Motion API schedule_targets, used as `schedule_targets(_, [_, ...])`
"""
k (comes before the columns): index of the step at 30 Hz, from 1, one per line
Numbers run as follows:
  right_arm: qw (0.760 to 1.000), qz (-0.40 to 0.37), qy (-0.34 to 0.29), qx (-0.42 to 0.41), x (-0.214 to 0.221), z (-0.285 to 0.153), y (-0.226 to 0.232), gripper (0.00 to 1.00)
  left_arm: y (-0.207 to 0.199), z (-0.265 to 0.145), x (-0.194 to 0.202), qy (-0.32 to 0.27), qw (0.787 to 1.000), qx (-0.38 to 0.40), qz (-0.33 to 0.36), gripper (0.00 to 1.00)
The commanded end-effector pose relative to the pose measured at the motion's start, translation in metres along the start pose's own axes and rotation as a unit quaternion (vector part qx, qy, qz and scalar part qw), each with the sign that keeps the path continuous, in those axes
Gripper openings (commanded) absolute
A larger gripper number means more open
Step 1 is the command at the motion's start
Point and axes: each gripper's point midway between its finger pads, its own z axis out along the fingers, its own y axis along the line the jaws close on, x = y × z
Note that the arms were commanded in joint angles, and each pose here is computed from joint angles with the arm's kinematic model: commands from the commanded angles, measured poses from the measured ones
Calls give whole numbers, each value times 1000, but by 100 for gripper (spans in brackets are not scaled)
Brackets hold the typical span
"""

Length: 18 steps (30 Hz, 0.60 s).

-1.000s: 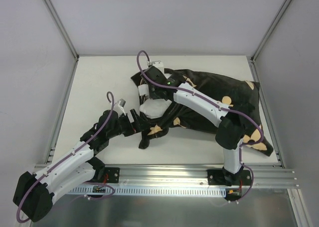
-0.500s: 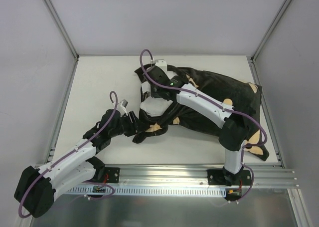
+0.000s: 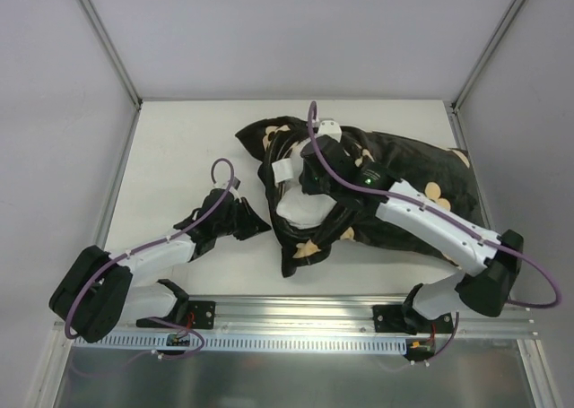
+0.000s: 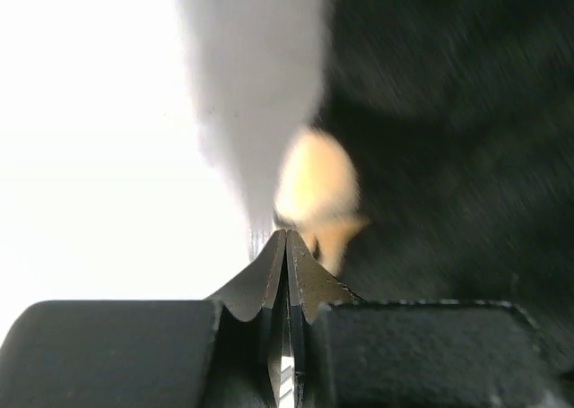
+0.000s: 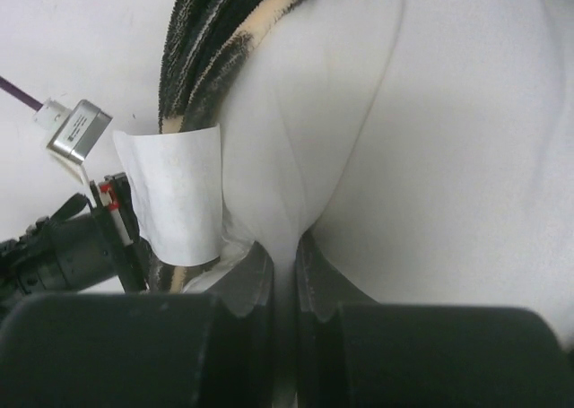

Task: Remove the pillowcase from the pillow

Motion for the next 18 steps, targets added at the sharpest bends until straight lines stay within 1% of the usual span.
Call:
schedule_targets(1, [996, 48, -75, -23, -35, -35, -5, 1, -26, -2, -9, -17, 999, 50, 8, 0])
schedule_targets(4, [996, 42, -76, -16, -34, -42, -13, 1, -37, -17, -7, -16, 997, 75, 31, 0])
schedule_targets(5, [996, 40, -77, -14, -35, -43, -13, 1, -40, -22, -7, -18, 996, 82, 40, 5])
schedule_targets(6, [996, 37, -77, -7, -35, -42, -16, 1, -52, -33, -8, -23, 992, 107, 61, 14])
schedule_targets(7, [996, 34, -78, -5, -36, -41, -16, 1, -55, -38, -7, -24, 991, 113, 71, 28])
schedule_targets(8, [997, 33, -77, -3, -37, -39, -16, 1, -57, -44, -6, -24, 990, 118, 77, 52])
schedule_targets(9, [997, 32, -75, -1, -38, -37, -14, 1, -62, -49, -3, -24, 987, 128, 89, 67])
schedule_targets(10, [997, 32, -76, -2, -40, -36, -13, 1, -71, -58, -4, -33, 984, 145, 97, 74])
schedule_targets(11, [997, 29, -72, 0, -39, -31, -12, 1, -77, -62, -4, -33, 982, 152, 105, 86])
schedule_targets(12, [997, 30, -73, -3, -42, -31, -8, 1, -84, -67, 1, -31, 980, 163, 113, 90])
schedule_targets(14, [997, 30, -71, -5, -43, -29, -5, 1, -98, -70, 3, -28, 976, 176, 122, 94])
schedule_targets(18, [997, 29, -64, -12, -45, -24, 3, 1, -118, -60, 21, 3, 971, 186, 152, 93])
